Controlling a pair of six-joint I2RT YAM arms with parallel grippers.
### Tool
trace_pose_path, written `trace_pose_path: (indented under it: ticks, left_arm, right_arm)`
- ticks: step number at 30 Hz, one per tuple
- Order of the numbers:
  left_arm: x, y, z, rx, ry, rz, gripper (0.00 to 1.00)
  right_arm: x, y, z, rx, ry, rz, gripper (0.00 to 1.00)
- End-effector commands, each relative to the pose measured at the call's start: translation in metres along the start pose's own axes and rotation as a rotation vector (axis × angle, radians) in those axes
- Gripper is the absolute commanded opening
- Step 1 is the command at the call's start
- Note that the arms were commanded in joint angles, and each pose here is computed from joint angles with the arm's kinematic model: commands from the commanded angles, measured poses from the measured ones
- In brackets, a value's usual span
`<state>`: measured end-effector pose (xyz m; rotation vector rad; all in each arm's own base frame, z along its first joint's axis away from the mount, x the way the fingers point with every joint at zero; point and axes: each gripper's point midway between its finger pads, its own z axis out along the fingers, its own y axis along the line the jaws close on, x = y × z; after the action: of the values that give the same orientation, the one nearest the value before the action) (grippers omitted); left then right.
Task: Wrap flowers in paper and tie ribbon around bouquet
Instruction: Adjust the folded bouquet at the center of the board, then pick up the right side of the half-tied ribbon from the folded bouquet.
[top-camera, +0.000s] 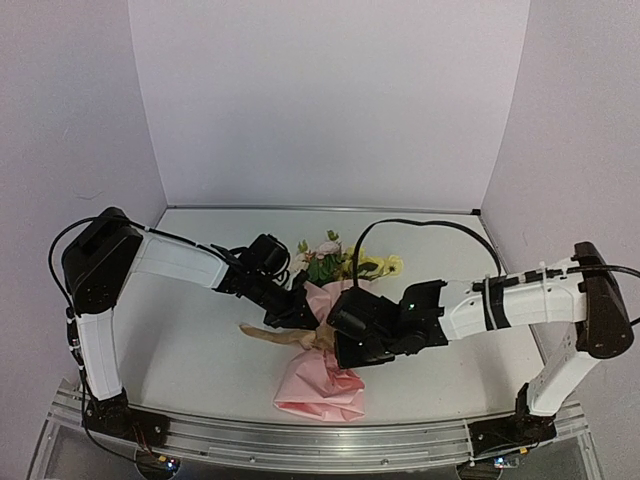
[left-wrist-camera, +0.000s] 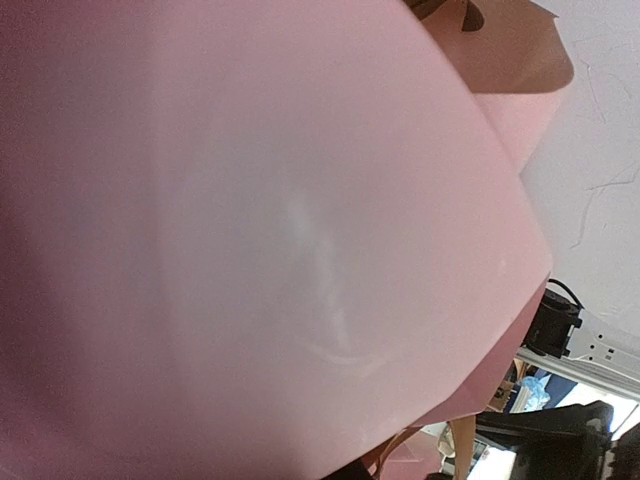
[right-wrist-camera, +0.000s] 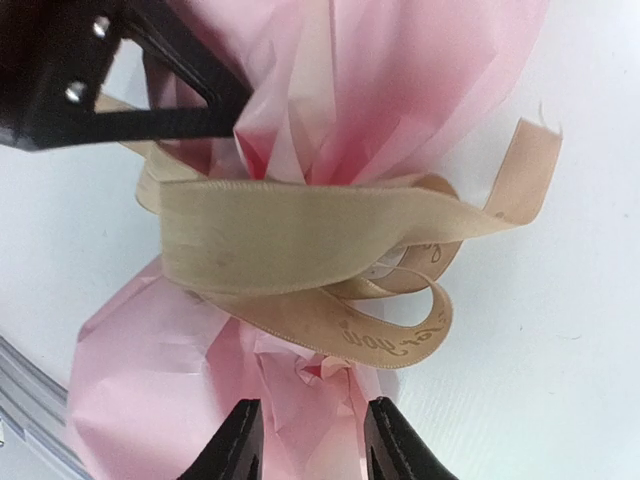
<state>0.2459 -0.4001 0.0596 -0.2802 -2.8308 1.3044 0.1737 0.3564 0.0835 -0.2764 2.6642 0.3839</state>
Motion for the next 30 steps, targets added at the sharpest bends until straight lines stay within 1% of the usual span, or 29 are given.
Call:
trace_pose_path:
  ticks: [1, 4, 6, 9, 11, 16, 19, 22, 26, 30]
  left_arm:
    - [-0.005, -0.004, -0.006, -0.012, -0.023, 0.032, 0.05]
    - [-0.005, -0.006, -0.008, -0.011, -0.027, 0.040, 0.05]
    - [-0.006, -0.007, -0.009, -0.011, -0.029, 0.044, 0.05]
    - [-0.006, -0.009, -0.009, -0.007, -0.030, 0.048, 0.05]
    - [-0.007, -0.010, -0.009, -0.004, -0.028, 0.050, 0.05]
    - [-0.008, -0.013, -0.011, -0.001, -0.031, 0.060, 0.05]
    - [-0.008, -0.014, -0.012, 0.000, -0.031, 0.064, 0.05]
    - [-0.008, -0.015, -0.013, 0.002, -0.033, 0.068, 0.05]
    - [-0.008, -0.017, -0.014, 0.007, -0.034, 0.074, 0.05]
    - [-0.009, -0.020, -0.015, 0.011, -0.038, 0.081, 0.05]
  right_arm:
    - [-0.012, -0.014, -0.019, 0.053, -0.062, -0.007, 0.38]
    - [-0.017, -0.024, -0.023, 0.066, -0.073, 0.033, 0.39]
    - [-0.018, -0.041, -0.019, 0.092, -0.062, 0.097, 0.41]
    - [-0.024, -0.058, -0.015, 0.126, -0.072, 0.149, 0.51]
    - [-0.030, -0.066, -0.011, 0.137, -0.080, 0.192, 0.54]
    - [-0.038, -0.080, 0.011, 0.036, -0.072, 0.391, 0.55]
    - [-0.041, -0.086, 0.020, 0.006, -0.072, 0.517, 0.61]
    - [-0.043, -0.092, 0.029, -0.026, -0.083, 0.626, 0.69]
    - [-0.047, -0.093, 0.042, -0.074, -0.087, 0.725, 0.69]
    - [-0.049, -0.086, 0.051, -0.111, -0.067, 0.778, 0.65]
